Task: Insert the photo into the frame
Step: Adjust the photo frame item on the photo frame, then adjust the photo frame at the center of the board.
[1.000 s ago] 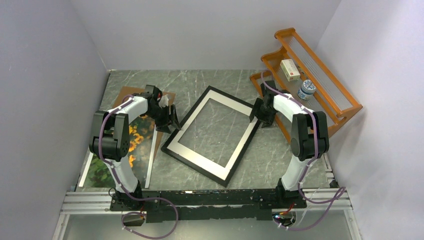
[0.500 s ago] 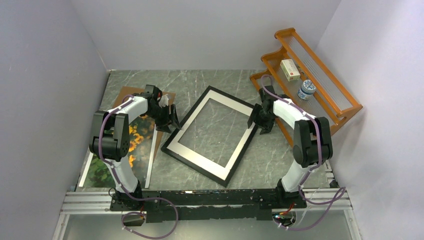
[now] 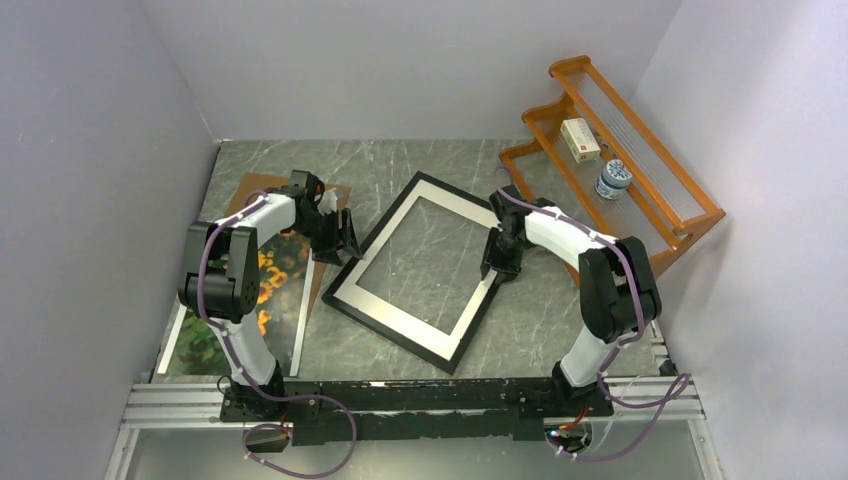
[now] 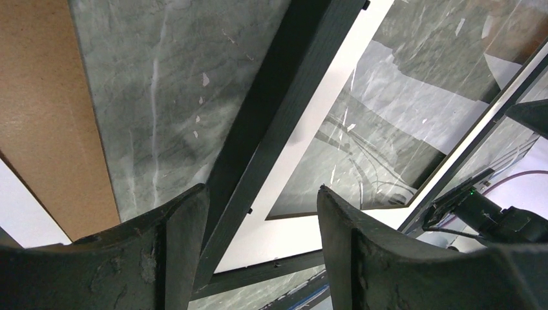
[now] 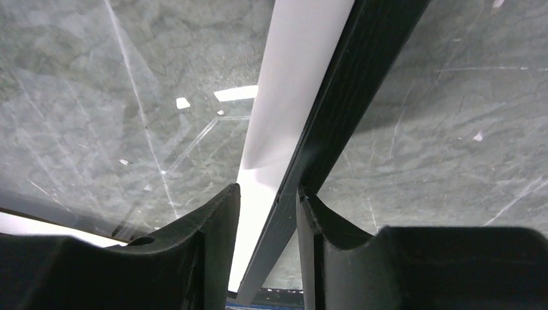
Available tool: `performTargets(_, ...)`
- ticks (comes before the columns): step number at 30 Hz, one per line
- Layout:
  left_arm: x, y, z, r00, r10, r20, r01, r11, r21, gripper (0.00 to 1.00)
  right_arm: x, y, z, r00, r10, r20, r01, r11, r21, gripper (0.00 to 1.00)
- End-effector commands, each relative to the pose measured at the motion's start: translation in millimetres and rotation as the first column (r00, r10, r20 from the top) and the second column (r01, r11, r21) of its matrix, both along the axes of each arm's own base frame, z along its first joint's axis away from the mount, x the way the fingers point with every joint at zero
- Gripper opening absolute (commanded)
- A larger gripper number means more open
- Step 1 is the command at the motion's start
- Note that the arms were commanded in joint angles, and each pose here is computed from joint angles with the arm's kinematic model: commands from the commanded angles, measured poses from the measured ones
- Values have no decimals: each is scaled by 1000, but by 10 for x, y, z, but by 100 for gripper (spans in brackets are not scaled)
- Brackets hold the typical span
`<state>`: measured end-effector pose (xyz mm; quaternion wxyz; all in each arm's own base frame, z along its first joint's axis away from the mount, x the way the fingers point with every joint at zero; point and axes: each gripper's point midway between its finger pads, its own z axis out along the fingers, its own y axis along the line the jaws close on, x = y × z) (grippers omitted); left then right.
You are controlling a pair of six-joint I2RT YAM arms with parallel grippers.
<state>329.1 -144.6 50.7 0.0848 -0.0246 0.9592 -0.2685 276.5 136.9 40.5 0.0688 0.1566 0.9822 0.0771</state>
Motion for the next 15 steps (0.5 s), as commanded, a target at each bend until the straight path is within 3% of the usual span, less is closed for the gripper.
performTargets(1, 13, -25, 149, 998, -14, 58, 15, 1000, -21, 67, -146, -33, 84, 1000, -6, -25, 5, 1000, -14, 41)
performTargets(15, -34, -19, 130, 998, -13, 55, 14, 1000, -21, 67, -326, -51, -69, 996, 15, -83, -21, 997, -72, 43)
